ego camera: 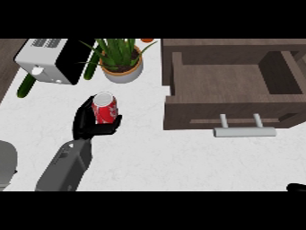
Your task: Pick up the can, place it into the drawer and close the drawer
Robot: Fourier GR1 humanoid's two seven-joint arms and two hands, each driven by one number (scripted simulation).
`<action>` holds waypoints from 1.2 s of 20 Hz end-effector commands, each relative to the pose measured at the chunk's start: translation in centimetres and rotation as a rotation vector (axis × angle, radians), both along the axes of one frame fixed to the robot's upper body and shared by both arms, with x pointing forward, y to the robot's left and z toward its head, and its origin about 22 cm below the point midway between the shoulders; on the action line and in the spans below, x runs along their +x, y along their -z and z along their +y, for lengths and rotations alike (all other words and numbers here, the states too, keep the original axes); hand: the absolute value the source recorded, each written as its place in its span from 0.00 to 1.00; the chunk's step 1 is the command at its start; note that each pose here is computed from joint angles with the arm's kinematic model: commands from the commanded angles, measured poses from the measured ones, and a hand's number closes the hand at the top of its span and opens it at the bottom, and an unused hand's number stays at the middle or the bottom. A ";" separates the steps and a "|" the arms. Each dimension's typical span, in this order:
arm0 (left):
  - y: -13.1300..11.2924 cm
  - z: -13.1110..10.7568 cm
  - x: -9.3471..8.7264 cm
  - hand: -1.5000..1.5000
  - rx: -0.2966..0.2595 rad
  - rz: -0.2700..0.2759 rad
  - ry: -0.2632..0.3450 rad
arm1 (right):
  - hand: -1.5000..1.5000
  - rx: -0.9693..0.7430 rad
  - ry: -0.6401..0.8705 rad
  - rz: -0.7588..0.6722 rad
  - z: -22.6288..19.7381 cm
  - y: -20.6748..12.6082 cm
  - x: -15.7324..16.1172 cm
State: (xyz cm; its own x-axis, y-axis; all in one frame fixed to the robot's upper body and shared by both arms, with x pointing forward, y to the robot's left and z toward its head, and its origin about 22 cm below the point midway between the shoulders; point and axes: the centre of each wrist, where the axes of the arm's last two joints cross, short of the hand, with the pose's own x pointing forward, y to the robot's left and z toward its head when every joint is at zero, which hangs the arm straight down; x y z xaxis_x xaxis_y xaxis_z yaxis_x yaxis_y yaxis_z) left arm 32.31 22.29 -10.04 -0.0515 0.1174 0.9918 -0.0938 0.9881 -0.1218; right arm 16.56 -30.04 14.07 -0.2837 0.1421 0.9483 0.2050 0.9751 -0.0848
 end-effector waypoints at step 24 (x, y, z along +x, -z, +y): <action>-25.6 -15.1 7.7 1.00 0.086 -0.120 0.266 | 0.00 -0.034 0.019 -0.011 0.5 -1.3 1.1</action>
